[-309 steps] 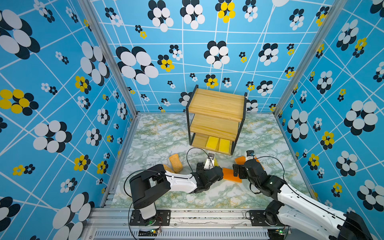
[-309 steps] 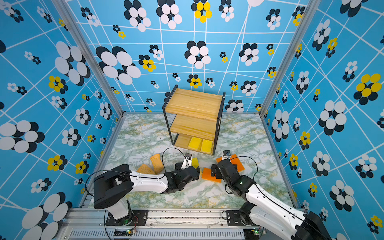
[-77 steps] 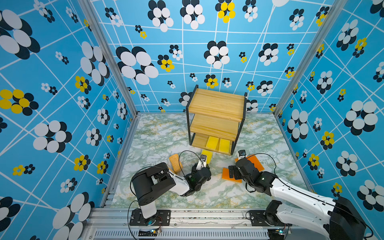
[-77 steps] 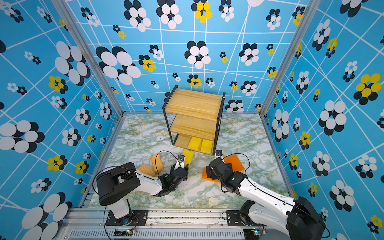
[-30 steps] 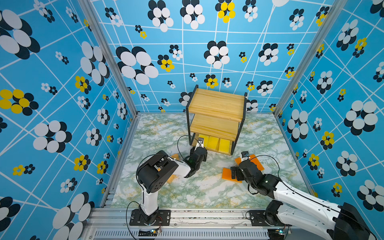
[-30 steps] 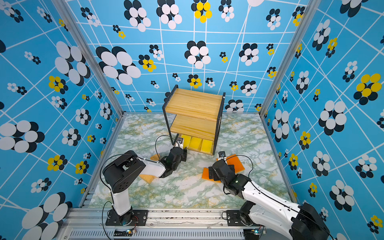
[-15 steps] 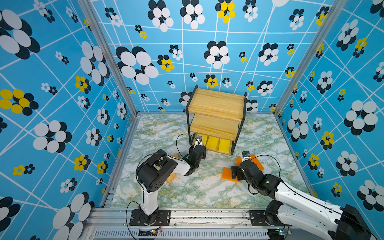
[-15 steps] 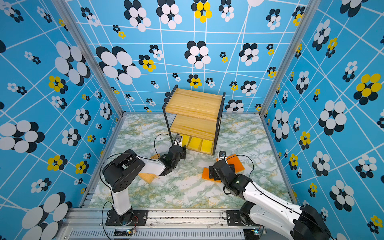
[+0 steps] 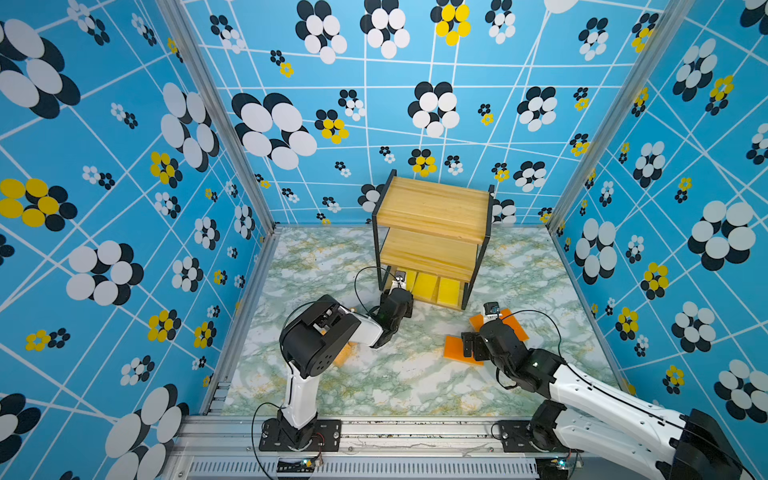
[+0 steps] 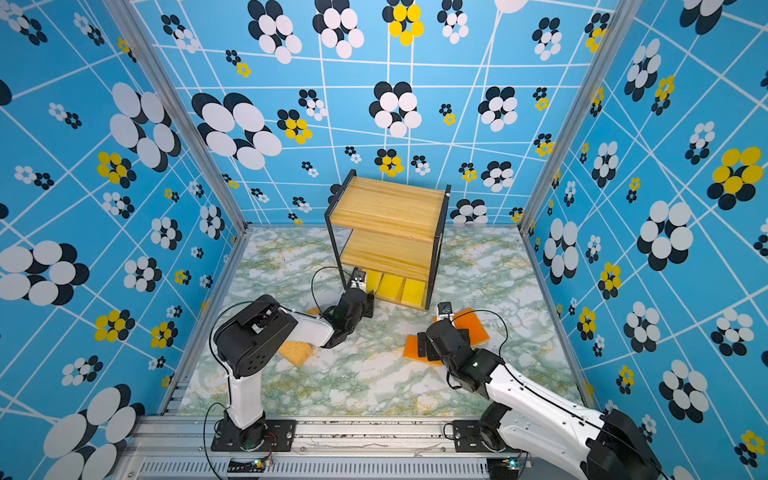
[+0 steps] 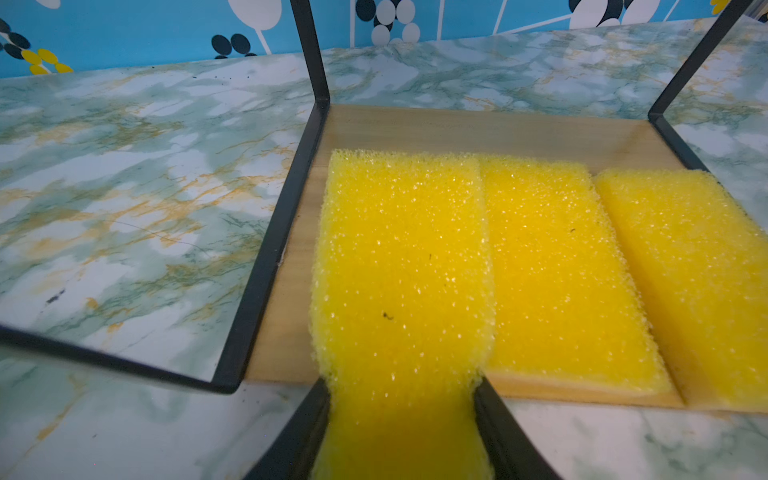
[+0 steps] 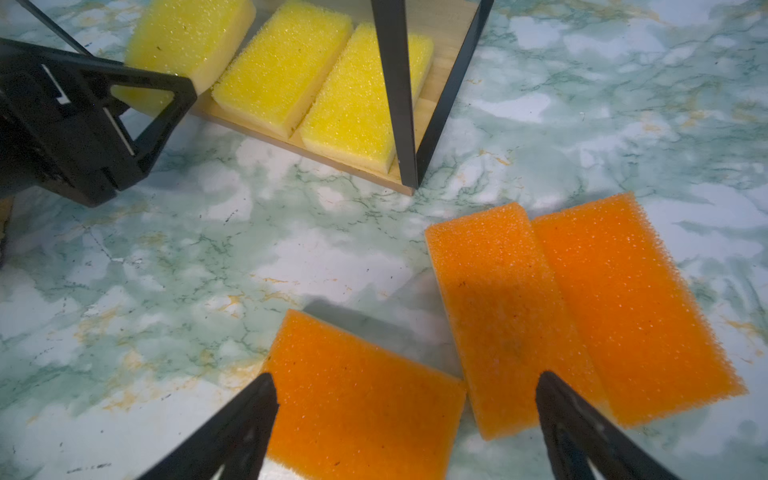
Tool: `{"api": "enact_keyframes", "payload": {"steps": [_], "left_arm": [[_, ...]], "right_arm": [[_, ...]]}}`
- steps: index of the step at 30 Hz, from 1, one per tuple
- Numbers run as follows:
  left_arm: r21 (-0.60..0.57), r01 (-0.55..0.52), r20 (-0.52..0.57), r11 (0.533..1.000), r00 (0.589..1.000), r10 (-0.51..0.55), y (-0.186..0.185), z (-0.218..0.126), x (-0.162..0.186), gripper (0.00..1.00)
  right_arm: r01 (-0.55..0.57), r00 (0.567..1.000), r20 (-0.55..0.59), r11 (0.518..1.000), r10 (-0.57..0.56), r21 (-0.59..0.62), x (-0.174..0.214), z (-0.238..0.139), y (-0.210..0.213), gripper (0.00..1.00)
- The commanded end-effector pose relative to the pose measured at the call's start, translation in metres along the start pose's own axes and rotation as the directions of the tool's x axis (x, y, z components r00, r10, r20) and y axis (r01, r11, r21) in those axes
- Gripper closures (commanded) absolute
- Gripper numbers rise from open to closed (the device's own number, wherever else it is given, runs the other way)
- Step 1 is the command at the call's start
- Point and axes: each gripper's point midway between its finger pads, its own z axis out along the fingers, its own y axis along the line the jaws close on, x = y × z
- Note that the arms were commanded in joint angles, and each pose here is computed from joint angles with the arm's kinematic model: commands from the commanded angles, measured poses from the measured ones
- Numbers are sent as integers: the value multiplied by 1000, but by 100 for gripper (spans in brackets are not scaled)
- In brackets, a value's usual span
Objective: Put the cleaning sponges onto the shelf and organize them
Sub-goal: 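Lower the yellow sponge beside the other two and open the left gripper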
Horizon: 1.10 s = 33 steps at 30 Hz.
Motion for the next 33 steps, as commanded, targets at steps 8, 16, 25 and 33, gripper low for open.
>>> {"api": "enact_keyframes", "payload": {"steps": [8,16,25,33], "left_arm": [[12,44,13,999,999,-44,1,11,-7,52],[29,29,-10,999,1000,-28,-3,16,-7,52],[24,22,-31,999,999,-21,-3,20,-7,50],[10,24,-14,1000,1000,-24,-1,20,-10,50]], "right_arm": [[-6,1000,-1,1000,6,25,6,-1,-9,1],[-7,1000,-1,1000,7,27,6,0,-9,1],[-8,1000,1,1000,8,28,6,-1,-10,1],[-8,1000,3,999,8,31,7,0,-11,1]]}}
